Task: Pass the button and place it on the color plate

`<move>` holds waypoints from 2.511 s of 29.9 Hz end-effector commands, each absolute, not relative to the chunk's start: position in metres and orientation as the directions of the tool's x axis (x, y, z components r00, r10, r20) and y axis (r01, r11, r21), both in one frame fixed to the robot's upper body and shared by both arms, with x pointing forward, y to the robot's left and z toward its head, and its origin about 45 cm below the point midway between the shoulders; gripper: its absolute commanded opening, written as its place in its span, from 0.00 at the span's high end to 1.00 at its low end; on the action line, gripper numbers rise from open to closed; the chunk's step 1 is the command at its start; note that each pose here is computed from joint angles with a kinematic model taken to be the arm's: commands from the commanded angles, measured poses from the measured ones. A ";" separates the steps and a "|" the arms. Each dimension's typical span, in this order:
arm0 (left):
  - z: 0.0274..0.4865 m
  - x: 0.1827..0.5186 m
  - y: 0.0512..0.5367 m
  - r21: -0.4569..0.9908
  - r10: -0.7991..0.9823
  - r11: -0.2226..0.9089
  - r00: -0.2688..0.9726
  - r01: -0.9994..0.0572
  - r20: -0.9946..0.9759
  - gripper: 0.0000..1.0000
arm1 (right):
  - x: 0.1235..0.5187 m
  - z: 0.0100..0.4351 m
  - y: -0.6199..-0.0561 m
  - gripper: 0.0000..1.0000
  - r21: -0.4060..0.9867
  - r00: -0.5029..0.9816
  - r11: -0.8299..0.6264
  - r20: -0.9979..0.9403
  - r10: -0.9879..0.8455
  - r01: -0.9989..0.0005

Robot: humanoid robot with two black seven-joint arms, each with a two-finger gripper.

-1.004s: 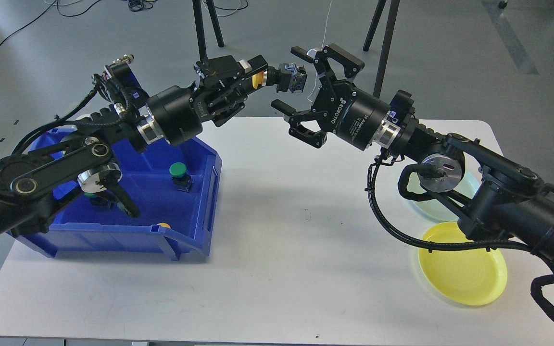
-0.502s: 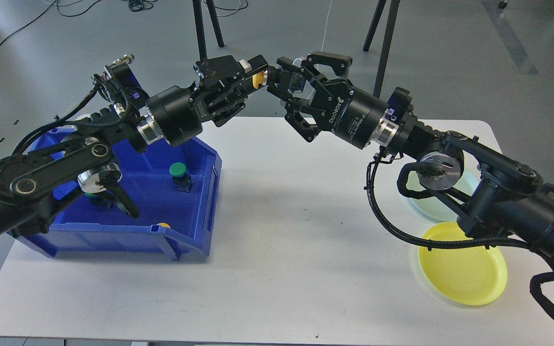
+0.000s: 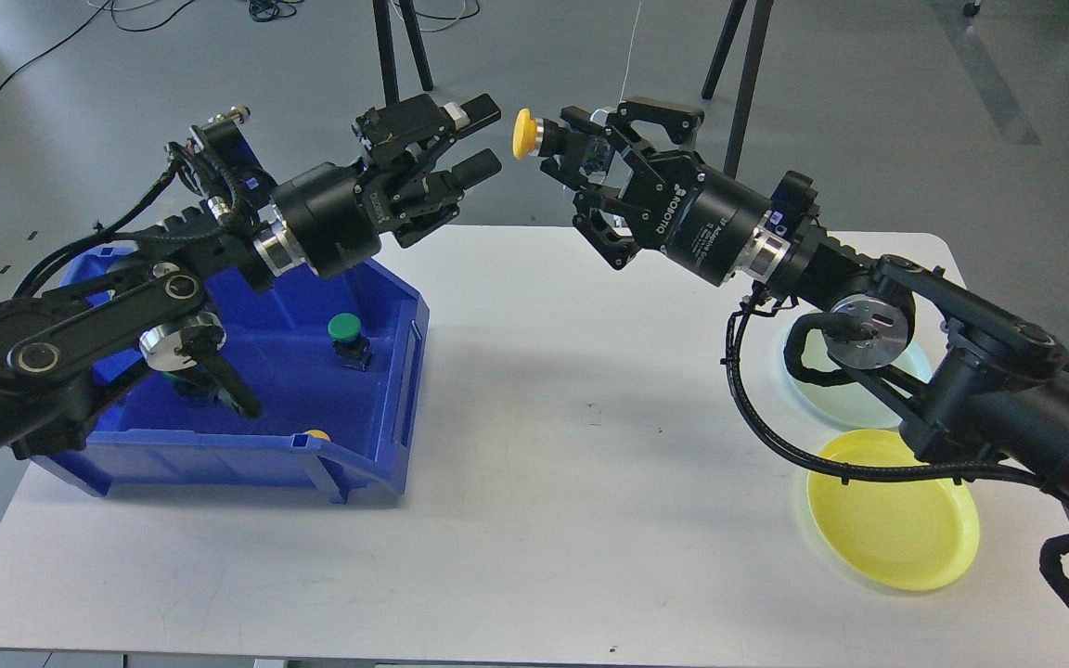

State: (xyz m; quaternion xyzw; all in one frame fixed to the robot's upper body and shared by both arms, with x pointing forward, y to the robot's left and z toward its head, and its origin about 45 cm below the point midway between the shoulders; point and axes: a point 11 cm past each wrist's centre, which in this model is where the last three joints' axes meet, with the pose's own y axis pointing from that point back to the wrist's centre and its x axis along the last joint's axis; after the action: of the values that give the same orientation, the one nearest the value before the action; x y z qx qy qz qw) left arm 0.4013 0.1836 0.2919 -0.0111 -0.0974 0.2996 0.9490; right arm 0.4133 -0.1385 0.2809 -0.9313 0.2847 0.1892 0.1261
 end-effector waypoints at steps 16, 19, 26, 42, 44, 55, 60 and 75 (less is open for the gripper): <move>0.314 0.400 0.325 0.138 0.589 0.709 0.689 -0.691 0.424 0.01 | 0.197 0.124 -0.402 1.00 0.443 -0.069 -0.240 -0.577 -0.814 -0.864; 0.297 0.390 0.333 0.322 0.372 0.707 0.718 -0.630 0.589 0.01 | 0.176 0.108 -0.411 1.00 0.478 -0.196 -0.186 -0.641 -0.742 -0.858; 0.248 0.382 0.388 0.707 -0.151 0.446 0.732 -0.549 0.664 0.01 | 0.168 0.095 -0.395 0.93 0.463 -0.237 -0.184 -0.708 -0.665 -0.867; 0.192 0.384 0.447 0.862 -0.262 0.163 0.822 -0.479 0.506 0.01 | 0.167 0.089 -0.408 0.01 0.445 -0.284 -0.134 -0.747 -0.601 -0.885; 0.189 0.386 0.446 0.863 -0.257 0.160 0.824 -0.479 0.505 0.01 | 0.168 0.091 -0.407 0.01 0.434 -0.273 -0.142 -0.754 -0.597 -0.890; 0.175 0.391 0.439 0.870 -0.242 0.154 0.836 -0.468 0.493 0.01 | 0.170 0.096 -0.410 0.01 0.402 -0.248 -0.145 -0.769 -0.589 -0.904; 0.163 0.387 0.437 0.888 -0.258 0.139 0.850 -0.438 0.460 0.03 | 0.169 0.096 -0.410 0.01 0.398 -0.245 -0.146 -0.772 -0.586 -0.906; 0.141 0.385 0.444 0.913 -0.253 0.076 0.878 -0.402 0.407 0.17 | 0.166 0.099 -0.410 0.01 0.376 -0.227 -0.156 -0.789 -0.570 -0.914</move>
State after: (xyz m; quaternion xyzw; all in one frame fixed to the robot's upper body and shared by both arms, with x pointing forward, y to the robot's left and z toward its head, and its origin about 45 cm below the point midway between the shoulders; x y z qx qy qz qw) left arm 0.3842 0.4443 0.1408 0.6787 -0.2383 0.0517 0.6928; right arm 0.1666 -0.4105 0.0988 -0.5949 0.6246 0.4730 0.1795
